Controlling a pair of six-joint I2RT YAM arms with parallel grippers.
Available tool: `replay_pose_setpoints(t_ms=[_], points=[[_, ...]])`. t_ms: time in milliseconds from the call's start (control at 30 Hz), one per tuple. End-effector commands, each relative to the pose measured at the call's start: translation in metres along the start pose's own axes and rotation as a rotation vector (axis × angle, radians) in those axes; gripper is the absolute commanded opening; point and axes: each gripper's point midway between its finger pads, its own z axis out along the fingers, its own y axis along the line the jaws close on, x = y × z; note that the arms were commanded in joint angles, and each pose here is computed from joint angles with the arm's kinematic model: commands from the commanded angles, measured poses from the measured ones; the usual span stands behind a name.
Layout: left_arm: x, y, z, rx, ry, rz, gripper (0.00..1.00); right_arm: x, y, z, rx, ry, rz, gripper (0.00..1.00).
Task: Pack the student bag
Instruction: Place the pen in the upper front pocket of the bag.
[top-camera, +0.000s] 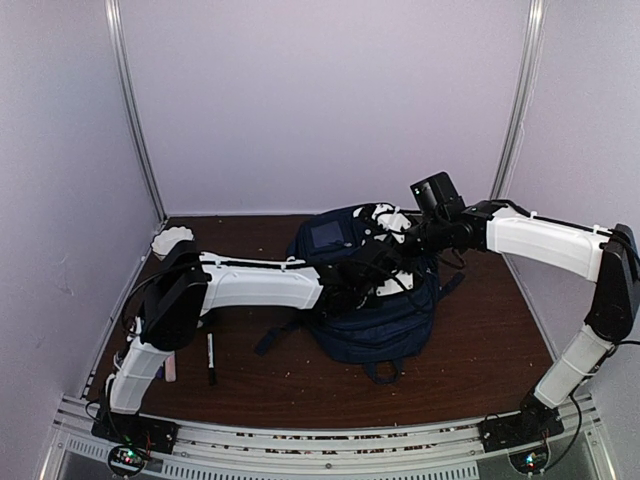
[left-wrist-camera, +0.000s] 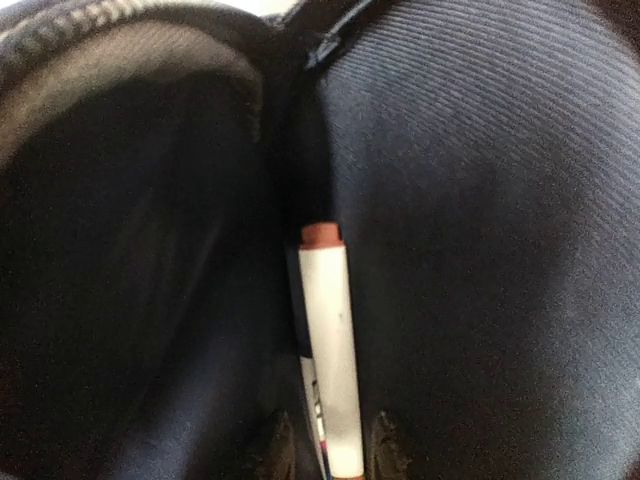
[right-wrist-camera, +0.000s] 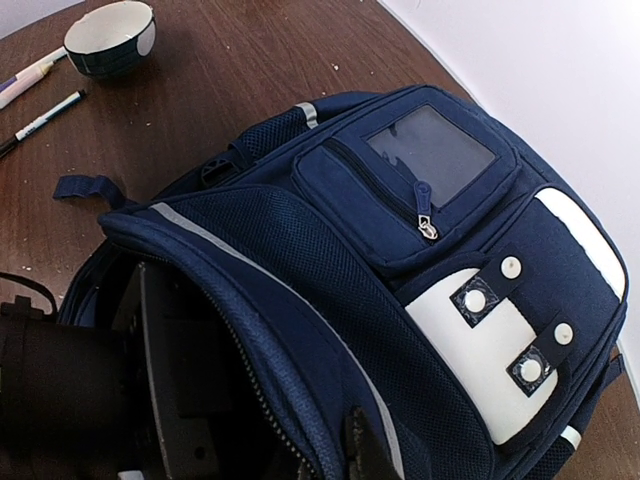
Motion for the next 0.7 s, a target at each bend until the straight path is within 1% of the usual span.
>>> replay_pose_setpoints(t_ms=[0, 100, 300, 433, 567, 667], points=[[-0.011, 0.038, -0.027, -0.044, -0.058, -0.088, 0.29, -0.020, 0.001, -0.004, -0.012, -0.061, 0.009, 0.09], [-0.010, 0.040, -0.038, -0.040, -0.060, -0.086, 0.29, -0.020, 0.001, -0.004, -0.010, -0.059, 0.010, 0.09], [-0.019, 0.044, -0.080, -0.002, -0.125, -0.130, 0.29, -0.019, 0.001, -0.004, -0.008, -0.056, 0.015, 0.09], [-0.018, 0.033, -0.107, 0.046, -0.146, -0.171, 0.29, -0.017, 0.001, -0.003, -0.012, -0.054, 0.016, 0.09], [-0.006, 0.022, -0.132, 0.104, -0.146, -0.235, 0.29, -0.016, 0.002, -0.002, -0.017, -0.053, 0.017, 0.10], [0.021, 0.016, -0.143, 0.117, -0.080, -0.304, 0.28, -0.016, 0.003, -0.001, -0.022, -0.052, 0.018, 0.10]])
